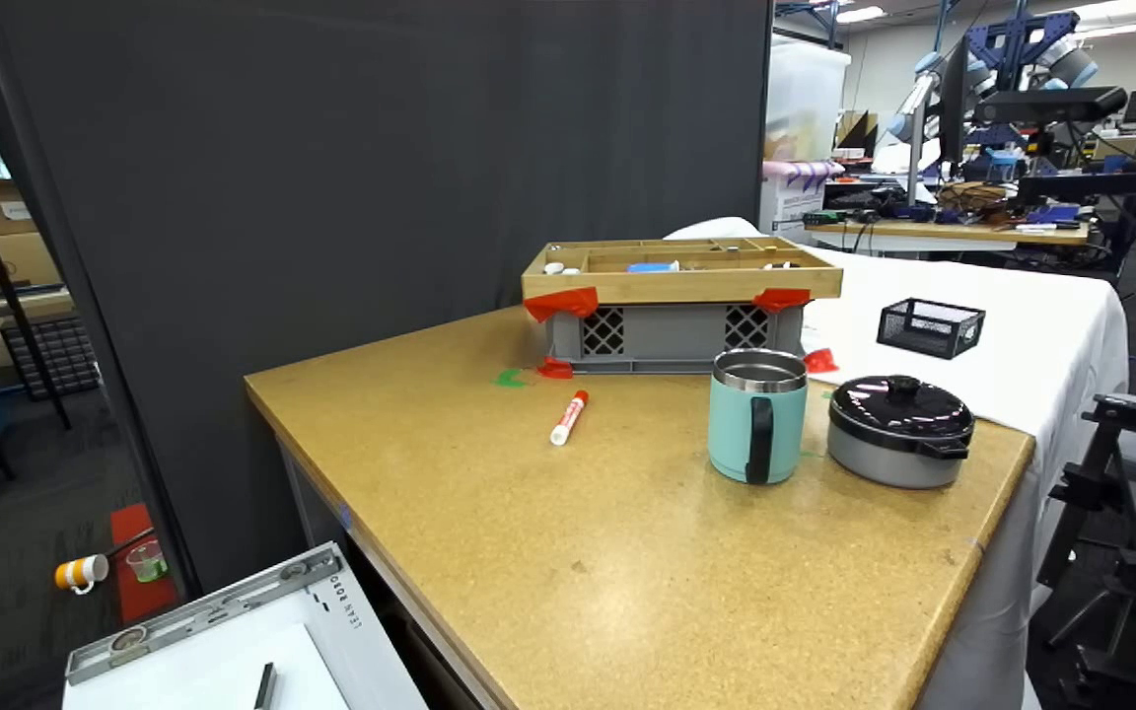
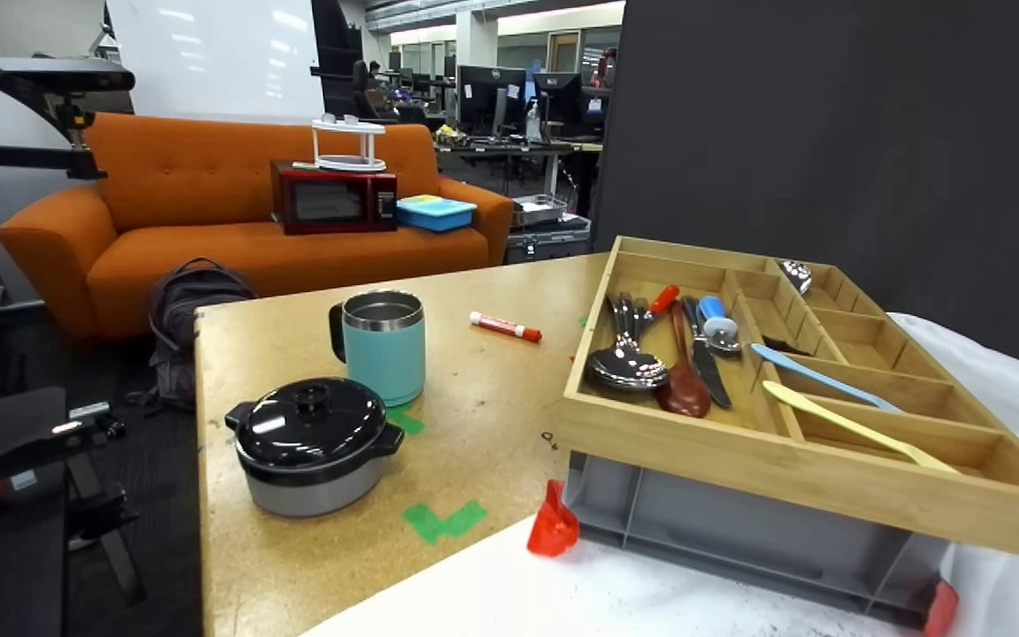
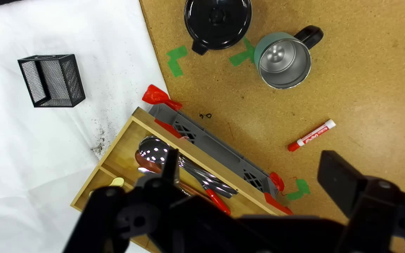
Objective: Put the marker in the cup
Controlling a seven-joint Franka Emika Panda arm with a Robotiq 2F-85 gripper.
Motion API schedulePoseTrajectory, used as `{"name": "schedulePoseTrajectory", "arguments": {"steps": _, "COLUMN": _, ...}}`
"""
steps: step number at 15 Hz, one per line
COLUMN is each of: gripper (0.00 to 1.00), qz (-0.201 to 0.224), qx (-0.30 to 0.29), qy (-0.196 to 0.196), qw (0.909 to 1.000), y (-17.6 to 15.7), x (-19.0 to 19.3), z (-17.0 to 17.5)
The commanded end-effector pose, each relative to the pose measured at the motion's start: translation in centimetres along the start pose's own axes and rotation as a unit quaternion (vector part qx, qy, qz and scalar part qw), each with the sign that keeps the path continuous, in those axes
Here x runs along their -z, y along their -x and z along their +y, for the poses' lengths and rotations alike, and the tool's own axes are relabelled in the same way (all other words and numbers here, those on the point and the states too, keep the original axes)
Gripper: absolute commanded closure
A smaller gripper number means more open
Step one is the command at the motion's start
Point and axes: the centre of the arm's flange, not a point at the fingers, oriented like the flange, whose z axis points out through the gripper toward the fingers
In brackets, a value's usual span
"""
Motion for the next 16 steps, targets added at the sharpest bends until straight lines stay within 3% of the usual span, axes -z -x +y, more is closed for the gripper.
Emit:
{"name": "schedulePoseTrajectory", "arguments": {"steps": 1, "gripper": 0.0, "qz": -0.01, "qx": -0.02, "qy": -0.015, "qw": 0.9996, "y": 0.0, "x": -0.7, "z": -1.5}}
{"name": "schedulePoseTrajectory", "arguments": {"steps": 6, "gripper": 0.0, "qz": -0.061, "qx": -0.121, "qy": -0.039, "qw": 0.99, "y": -0.3, "x": -4.4, "z": -7.0}}
{"name": "schedulePoseTrajectory", "arguments": {"steps": 9, "gripper": 0.0, "qz": -0.066, "qx": -0.207, "qy": -0.043, "qw": 0.9751, "y": -1.2, "x": -5.9, "z": -9.3}}
{"name": "schedulePoseTrajectory", "arguments": {"steps": 13, "gripper": 0.0, "qz": -0.057, "qx": -0.303, "qy": -0.08, "qw": 0.9478, "y": -3.2, "x": -7.3, "z": -12.6}}
{"name": "schedulePoseTrajectory", "arguments": {"steps": 16, "gripper": 0.0, "qz": -0.042, "qx": -0.33, "qy": -0.094, "qw": 0.9384, "y": -5.1, "x": -9.1, "z": -15.8}}
